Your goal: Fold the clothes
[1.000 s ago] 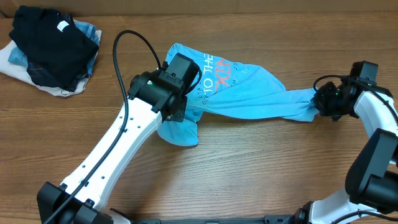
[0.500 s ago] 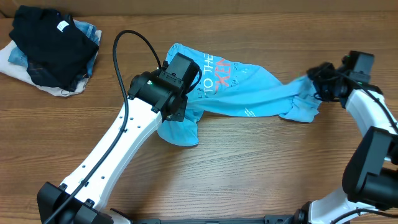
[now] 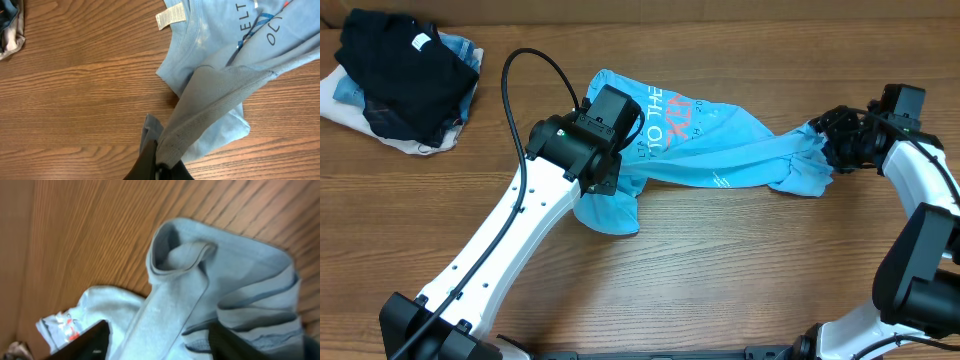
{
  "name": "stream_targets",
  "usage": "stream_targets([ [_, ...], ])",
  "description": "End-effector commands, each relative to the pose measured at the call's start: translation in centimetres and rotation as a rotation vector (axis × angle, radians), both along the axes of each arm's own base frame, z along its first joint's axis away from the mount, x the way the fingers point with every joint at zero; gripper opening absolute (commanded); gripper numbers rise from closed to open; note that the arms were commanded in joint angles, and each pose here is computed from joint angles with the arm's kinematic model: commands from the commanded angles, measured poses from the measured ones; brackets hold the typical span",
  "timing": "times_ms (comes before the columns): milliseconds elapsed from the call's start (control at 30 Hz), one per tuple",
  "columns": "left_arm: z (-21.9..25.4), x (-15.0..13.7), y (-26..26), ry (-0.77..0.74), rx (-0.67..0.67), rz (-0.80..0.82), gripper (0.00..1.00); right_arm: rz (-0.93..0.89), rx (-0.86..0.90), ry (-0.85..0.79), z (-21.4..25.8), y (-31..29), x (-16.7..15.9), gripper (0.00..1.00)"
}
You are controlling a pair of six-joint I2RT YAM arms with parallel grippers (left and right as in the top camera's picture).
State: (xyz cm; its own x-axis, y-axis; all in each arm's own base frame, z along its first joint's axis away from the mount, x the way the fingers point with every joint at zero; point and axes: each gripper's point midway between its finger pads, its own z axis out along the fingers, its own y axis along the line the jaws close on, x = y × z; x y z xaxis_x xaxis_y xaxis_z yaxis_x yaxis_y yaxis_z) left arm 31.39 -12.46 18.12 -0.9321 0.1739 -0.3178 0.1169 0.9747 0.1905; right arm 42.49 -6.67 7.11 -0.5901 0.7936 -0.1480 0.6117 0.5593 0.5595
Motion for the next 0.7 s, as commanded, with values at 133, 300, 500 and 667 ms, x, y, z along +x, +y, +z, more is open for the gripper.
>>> stream_targets([
  [133, 0.4, 0.3, -0.1, -0.01, -0.015, 0.001, 0.04, 0.111, 0.021, 0.049, -1.6, 4.3, 0.2, 0.58],
  [300, 0.4, 0.3, -0.2, -0.011, -0.021, 0.01, 0.04, 0.155, 0.078, 0.188, -3.2, 9.3, -2.1, 0.68],
  [500, 0.4, 0.3, -0.2, -0.01, -0.021, 0.01, 0.04, 0.158, 0.114, 0.285, -3.8, 11.3, -4.1, 0.72],
  [667, 0.4, 0.3, -0.1, -0.009, -0.021, 0.01, 0.04, 0.139, 0.106, 0.252, -3.6, 11.1, -3.2, 0.72],
])
